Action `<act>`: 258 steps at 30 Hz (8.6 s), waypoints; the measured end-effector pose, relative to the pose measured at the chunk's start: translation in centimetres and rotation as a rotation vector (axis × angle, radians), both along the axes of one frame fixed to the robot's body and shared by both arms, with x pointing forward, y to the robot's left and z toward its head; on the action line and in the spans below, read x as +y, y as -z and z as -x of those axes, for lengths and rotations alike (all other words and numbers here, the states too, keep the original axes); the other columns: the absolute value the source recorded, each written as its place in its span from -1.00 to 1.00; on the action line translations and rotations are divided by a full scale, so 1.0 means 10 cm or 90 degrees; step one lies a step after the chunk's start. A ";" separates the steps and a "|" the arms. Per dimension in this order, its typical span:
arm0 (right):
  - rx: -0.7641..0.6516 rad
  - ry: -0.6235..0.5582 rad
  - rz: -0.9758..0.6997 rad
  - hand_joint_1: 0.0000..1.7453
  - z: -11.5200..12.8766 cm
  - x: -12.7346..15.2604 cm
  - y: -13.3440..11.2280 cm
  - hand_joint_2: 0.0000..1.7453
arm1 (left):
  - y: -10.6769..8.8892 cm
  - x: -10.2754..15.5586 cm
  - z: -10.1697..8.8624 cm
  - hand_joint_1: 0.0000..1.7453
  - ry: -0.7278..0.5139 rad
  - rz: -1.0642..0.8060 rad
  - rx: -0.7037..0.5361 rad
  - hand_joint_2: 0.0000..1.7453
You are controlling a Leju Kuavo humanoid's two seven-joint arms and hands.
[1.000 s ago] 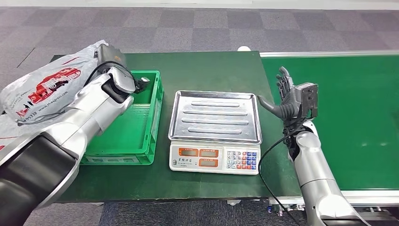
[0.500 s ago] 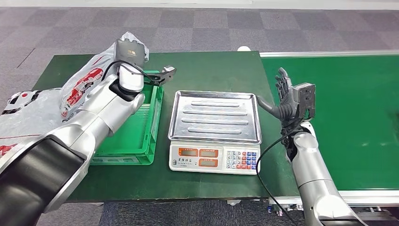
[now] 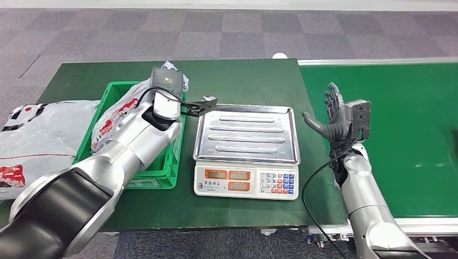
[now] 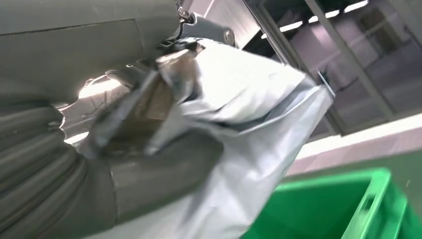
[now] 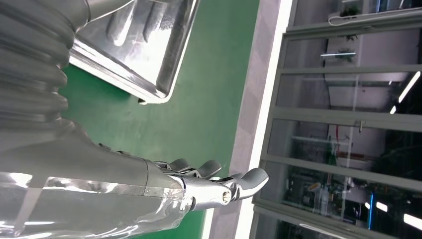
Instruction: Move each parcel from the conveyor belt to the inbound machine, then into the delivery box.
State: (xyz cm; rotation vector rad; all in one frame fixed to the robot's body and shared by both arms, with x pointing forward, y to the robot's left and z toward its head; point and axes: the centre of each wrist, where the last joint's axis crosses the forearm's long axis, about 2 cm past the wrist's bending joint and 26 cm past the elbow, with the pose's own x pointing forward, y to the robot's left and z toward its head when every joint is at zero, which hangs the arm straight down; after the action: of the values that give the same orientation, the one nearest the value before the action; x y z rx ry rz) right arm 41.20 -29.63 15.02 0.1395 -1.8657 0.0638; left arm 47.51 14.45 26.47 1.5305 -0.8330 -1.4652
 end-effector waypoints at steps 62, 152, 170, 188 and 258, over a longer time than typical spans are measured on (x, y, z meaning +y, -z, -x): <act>0.049 -0.032 0.034 -1.00 0.14 0.35 0.08 1.00 | 0.14 -0.39 0.23 -1.00 0.312 1.039 0.087 1.00; 0.059 -0.049 0.152 -1.00 -0.23 0.64 -0.18 1.00 | 0.64 -0.76 0.61 -1.00 0.304 1.325 0.058 1.00; 0.060 -0.050 0.153 -1.00 -0.23 0.66 -0.18 1.00 | 0.64 -0.79 0.63 -1.00 0.319 1.319 0.074 1.00; 0.062 -0.055 0.158 -1.00 -0.22 0.70 -0.18 1.00 | 0.64 -0.79 0.64 -1.00 0.339 1.289 0.076 1.00; 0.125 0.256 0.332 -1.00 0.25 -0.59 0.50 1.00 | 0.70 -0.93 0.75 -1.00 0.351 1.281 0.090 1.00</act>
State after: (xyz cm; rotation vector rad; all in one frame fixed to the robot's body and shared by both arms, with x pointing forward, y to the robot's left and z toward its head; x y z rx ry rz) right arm 38.74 -35.55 10.05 -0.5681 -1.5942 0.2462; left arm 39.99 5.16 19.44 -0.3536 -1.7769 -0.3414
